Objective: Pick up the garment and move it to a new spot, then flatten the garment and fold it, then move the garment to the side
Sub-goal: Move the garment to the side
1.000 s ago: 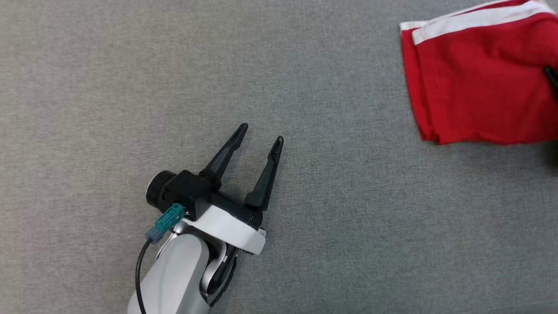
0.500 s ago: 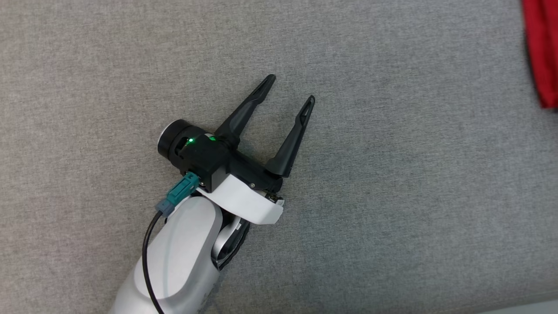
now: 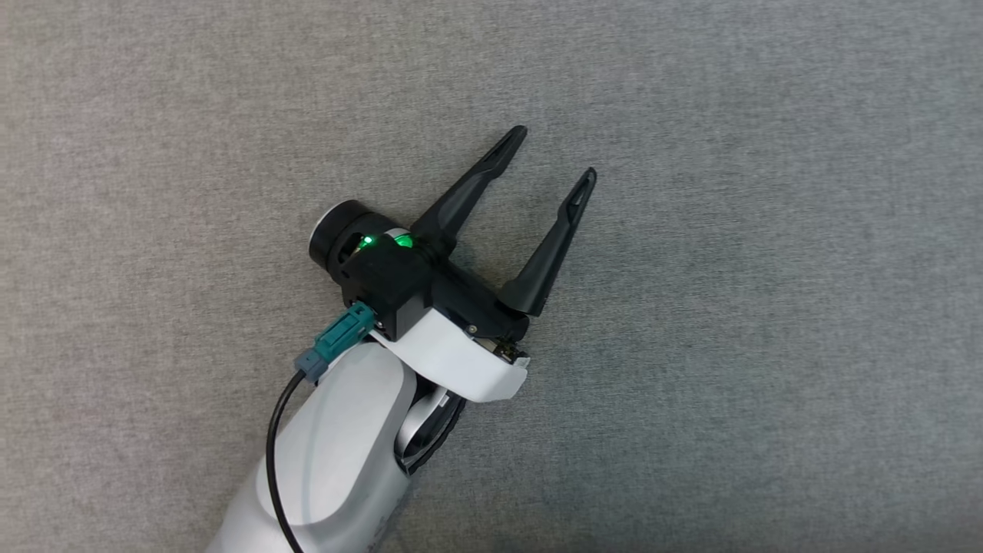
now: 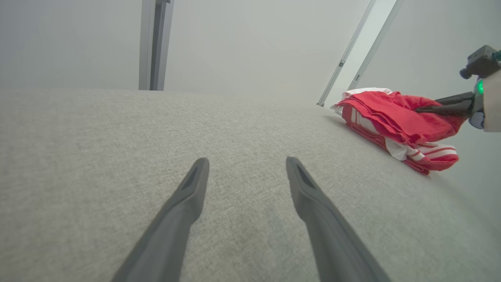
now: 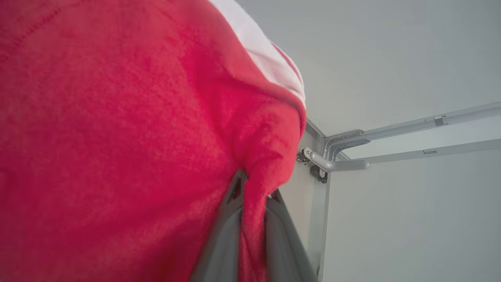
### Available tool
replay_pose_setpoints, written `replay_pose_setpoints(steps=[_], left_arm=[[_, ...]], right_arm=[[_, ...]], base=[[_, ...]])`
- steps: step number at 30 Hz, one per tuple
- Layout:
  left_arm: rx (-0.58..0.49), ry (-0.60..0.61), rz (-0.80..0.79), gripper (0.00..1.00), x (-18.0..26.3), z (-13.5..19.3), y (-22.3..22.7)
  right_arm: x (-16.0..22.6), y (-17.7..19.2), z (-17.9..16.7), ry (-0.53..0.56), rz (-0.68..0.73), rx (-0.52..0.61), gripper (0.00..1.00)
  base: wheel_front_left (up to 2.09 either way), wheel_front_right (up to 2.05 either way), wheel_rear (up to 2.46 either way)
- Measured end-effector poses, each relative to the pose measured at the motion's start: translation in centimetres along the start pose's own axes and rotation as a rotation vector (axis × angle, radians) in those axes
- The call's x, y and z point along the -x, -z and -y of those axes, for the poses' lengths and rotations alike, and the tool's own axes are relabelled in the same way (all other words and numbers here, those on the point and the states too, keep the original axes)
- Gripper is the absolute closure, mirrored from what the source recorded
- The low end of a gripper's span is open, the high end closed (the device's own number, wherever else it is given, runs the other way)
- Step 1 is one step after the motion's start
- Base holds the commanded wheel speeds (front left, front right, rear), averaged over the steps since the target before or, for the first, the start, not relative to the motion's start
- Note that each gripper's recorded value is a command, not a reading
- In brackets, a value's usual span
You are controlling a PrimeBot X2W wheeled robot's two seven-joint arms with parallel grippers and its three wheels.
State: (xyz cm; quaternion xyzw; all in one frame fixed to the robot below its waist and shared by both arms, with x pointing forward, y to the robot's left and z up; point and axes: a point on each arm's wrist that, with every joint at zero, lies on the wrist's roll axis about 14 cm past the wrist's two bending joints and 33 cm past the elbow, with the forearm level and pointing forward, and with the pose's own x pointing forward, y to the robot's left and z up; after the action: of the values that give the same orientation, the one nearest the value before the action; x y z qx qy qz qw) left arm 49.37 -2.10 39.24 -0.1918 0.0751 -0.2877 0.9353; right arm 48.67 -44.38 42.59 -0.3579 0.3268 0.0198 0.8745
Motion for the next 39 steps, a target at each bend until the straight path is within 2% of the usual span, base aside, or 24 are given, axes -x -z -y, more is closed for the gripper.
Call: replay_pose_setpoints(steps=[3, 5, 13, 16, 17, 18, 23, 26, 34, 39], left_arm=[[0.000, -0.005, 0.002, 0.00, 0.1, -0.2, 0.0], [0.006, -0.012, 0.005, 0.00, 0.1, -0.4, -0.1], [0.005, -0.031, 0.007, 0.00, 0.4, -1.0, -0.3], [0.002, -0.035, 0.008, 0.00, 0.5, -1.0, -0.4], [0.000, -0.037, 0.007, 0.00, 0.5, -1.1, -0.4], [-0.001, -0.038, 0.006, 0.00, 0.6, -1.1, -0.4], [-0.007, -0.054, 0.003, 0.00, 1.0, -1.2, -0.8], [-0.014, -0.081, 0.000, 0.00, 1.8, -1.6, -1.1], [-0.025, -0.146, -0.011, 0.00, 4.6, -1.7, -2.0], [-0.035, -0.200, 0.056, 0.00, 6.1, -1.9, -5.0]], right_arm=[[-0.4, 1.9, -1.3, -0.027, -0.058, 0.007, 1.00], [-0.7, 2.4, -0.9, -0.013, -0.078, 0.028, 1.00], [-1.7, 3.2, -0.2, 0.032, -0.104, 0.118, 1.00], [-2.0, 3.1, -0.7, 0.034, -0.097, 0.093, 1.00], [-2.0, 3.4, -1.5, 0.015, -0.106, 0.085, 0.56], [-2.0, 3.6, -1.9, 0.006, -0.113, 0.085, 0.00], [-1.6, 3.0, -1.2, 0.036, -0.125, 0.044, 0.00], [-1.2, 1.6, -0.4, 0.067, -0.085, 0.011, 0.00], [0.9, -3.5, 0.4, 0.106, 0.087, -0.062, 0.00], [3.1, -9.7, -0.1, 0.105, 0.304, -0.127, 0.00]], base=[[0.00, 0.00, 0.00], [0.00, 0.00, 0.00], [0.00, 0.00, 0.00], [0.00, 0.00, 0.00], [0.00, 0.00, 0.00], [0.00, 0.00, 0.00], [0.00, 0.00, 0.00], [0.00, 0.00, 0.00], [0.00, 0.00, 0.00], [0.00, 0.00, 0.00]])
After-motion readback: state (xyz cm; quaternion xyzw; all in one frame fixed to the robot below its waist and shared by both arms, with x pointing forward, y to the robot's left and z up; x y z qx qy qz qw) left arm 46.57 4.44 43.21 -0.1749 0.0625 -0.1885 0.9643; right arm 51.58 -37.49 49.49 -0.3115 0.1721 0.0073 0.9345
